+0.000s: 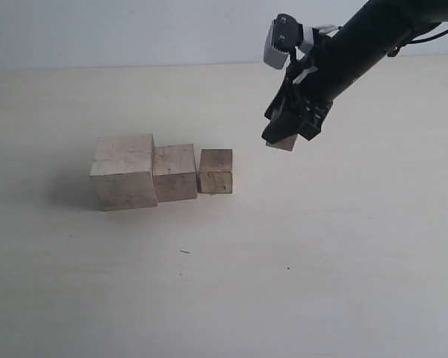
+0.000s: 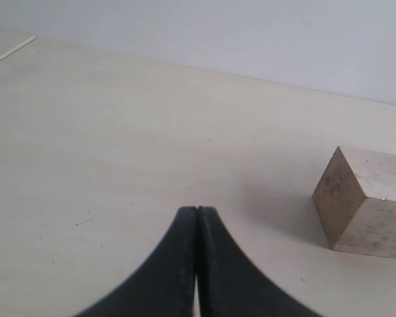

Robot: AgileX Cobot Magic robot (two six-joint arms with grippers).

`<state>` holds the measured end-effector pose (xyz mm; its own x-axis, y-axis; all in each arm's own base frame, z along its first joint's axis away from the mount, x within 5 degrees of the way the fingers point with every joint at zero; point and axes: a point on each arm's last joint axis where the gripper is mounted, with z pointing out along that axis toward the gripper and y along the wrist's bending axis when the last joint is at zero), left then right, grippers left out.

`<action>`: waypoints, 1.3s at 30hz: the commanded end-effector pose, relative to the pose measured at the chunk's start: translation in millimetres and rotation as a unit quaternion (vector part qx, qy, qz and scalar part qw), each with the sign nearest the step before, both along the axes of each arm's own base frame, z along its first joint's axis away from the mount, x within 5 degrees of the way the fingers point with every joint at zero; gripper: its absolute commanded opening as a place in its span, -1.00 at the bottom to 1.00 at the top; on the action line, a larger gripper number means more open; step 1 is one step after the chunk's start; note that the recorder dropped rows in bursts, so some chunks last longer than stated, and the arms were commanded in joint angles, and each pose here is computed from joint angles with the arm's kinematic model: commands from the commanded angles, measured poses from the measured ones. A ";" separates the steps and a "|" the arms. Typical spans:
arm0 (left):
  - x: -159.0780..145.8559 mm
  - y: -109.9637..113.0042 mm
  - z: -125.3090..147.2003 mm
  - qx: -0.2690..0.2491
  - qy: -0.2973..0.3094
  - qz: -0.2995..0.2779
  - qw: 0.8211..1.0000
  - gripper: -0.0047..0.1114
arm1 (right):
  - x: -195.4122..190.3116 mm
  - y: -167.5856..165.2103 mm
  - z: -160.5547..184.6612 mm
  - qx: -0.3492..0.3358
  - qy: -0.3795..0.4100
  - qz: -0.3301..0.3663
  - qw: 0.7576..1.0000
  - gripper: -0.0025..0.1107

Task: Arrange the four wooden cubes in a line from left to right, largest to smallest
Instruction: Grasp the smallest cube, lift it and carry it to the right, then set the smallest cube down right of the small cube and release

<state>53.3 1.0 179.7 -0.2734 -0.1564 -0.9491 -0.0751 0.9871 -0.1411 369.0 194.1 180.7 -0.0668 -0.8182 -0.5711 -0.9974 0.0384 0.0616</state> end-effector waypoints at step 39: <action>-0.2 0.0 1.1 0.000 -0.007 0.000 1.000 -0.92 | -9.8 36.4 -56.7 0.009 0.001 0.087 0.996 -0.84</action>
